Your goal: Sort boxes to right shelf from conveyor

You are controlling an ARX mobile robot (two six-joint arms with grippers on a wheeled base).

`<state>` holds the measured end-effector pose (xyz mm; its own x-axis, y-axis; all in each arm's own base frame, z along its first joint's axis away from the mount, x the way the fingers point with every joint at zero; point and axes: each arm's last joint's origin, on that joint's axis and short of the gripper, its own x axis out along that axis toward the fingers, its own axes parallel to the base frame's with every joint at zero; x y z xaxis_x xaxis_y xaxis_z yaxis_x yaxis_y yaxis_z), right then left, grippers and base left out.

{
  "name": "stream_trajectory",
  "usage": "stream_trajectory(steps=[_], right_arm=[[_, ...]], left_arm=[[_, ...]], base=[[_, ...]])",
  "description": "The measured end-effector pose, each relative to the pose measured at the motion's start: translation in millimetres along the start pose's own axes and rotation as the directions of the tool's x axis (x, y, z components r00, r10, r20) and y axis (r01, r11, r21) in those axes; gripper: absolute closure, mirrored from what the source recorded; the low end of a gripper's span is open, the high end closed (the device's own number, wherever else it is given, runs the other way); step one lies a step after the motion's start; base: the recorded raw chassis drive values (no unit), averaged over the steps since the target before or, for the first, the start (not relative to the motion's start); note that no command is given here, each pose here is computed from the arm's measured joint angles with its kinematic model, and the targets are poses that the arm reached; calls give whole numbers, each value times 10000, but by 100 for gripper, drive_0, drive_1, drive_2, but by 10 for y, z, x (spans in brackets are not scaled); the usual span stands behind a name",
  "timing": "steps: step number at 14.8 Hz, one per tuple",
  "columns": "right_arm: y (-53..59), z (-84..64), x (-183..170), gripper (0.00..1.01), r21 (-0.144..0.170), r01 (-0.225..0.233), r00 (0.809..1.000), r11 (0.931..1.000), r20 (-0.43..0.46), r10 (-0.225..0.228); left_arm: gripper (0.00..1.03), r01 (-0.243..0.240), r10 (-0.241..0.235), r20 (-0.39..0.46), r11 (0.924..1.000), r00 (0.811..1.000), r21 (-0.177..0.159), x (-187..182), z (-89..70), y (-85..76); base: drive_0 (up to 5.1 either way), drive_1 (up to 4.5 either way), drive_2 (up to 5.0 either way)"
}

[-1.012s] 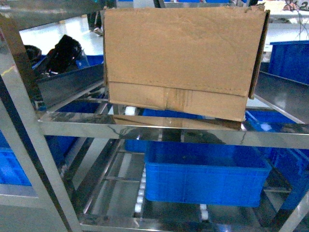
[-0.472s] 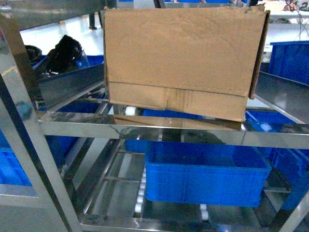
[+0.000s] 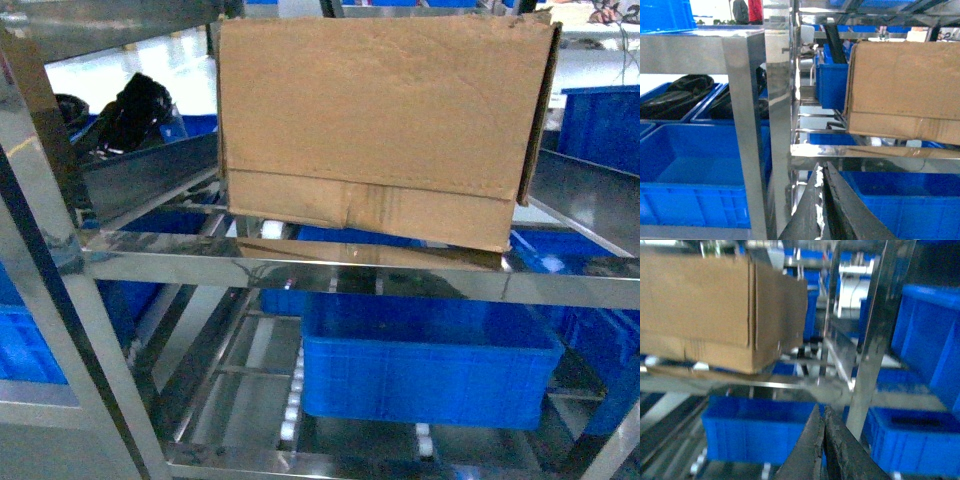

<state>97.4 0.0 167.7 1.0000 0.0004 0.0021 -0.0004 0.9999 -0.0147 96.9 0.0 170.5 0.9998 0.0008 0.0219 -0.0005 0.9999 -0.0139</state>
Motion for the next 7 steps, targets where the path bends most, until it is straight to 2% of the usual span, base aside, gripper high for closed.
stream_trajectory(steps=[1, 7], right_arm=[[0, 1, -5, 99, 0, 4, 10000, 10000, 30, -4], [0, 4, -4, 99, 0, 5, 10000, 10000, 53, -5]], left_arm=[[101, 12, -12, -210, 10000, 9998, 0, 2, -29, 0], [101, 9, -9, -153, 10000, 9999, 0, 1, -23, 0]], base=[[0, 0, 0], [0, 0, 0]])
